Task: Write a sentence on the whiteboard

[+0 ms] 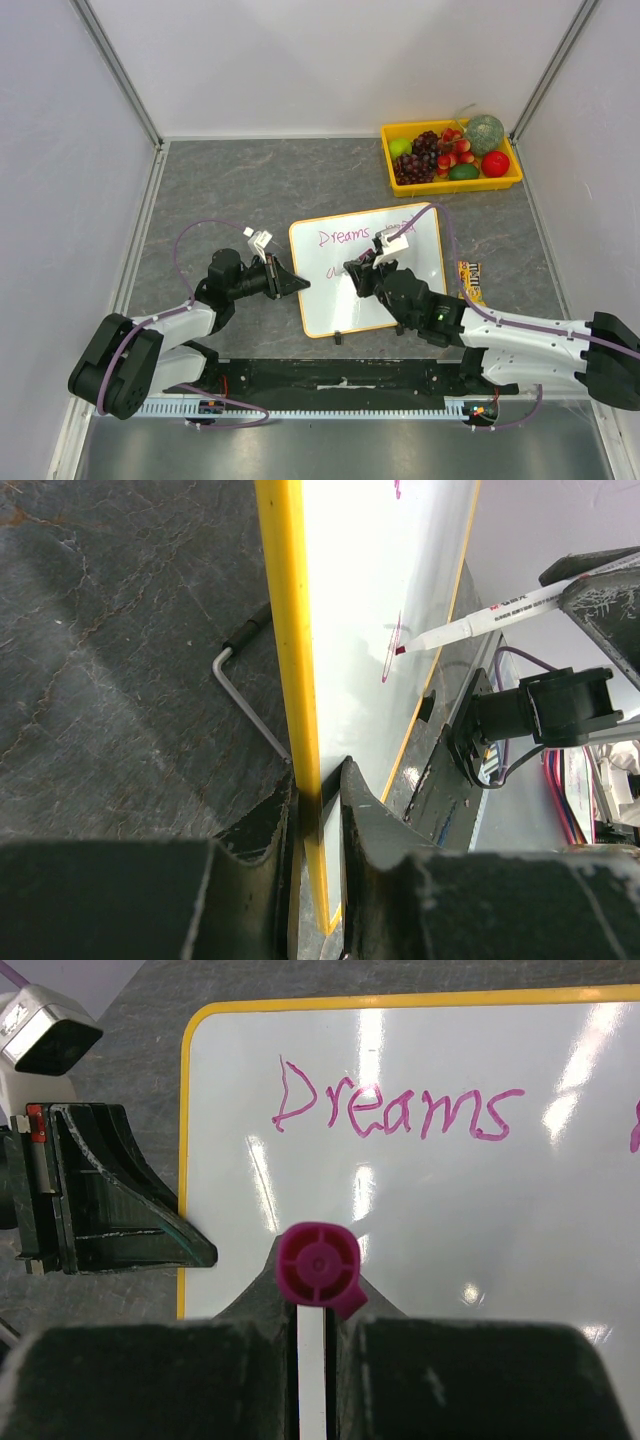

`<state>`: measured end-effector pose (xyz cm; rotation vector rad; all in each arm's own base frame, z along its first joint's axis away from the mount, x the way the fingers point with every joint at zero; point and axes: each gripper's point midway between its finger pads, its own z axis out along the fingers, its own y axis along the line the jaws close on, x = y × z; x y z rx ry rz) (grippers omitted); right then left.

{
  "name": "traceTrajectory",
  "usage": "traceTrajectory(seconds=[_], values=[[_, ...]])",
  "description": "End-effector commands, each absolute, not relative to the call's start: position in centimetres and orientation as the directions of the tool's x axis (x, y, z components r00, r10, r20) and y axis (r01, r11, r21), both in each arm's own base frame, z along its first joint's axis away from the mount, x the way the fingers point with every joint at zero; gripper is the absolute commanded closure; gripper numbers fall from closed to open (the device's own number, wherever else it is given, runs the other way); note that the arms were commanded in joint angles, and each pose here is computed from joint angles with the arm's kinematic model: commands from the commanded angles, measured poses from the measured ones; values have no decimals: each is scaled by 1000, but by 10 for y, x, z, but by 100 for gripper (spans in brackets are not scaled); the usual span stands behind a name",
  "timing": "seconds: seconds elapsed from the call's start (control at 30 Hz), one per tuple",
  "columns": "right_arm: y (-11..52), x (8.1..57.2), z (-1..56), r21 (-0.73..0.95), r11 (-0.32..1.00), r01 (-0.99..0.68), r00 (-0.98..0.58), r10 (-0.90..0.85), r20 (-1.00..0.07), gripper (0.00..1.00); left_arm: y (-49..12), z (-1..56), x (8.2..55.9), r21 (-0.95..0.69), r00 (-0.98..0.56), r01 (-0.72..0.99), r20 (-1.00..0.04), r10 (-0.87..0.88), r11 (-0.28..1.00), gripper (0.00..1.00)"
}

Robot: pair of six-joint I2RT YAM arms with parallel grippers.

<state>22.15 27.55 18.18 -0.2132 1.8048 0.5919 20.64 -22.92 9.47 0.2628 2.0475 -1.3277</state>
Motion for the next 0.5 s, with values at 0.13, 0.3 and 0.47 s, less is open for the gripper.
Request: traceTrajectory(seconds=[0.13, 0.3, 0.47], values=[[258, 220, 167, 246, 884, -398, -332, 112, -937, 100, -221, 78, 214, -667, -721, 512, -676, -152, 542, 98], [261, 221, 183, 266, 874, -408, -315, 139, -939, 100, -221, 79, 214, -666, -719, 513, -678, -153, 541, 98], [262, 223, 204, 290, 863, -414, -286, 179, -941, 100, -221, 79, 214, -666, -719, 513, -678, -153, 542, 98]])
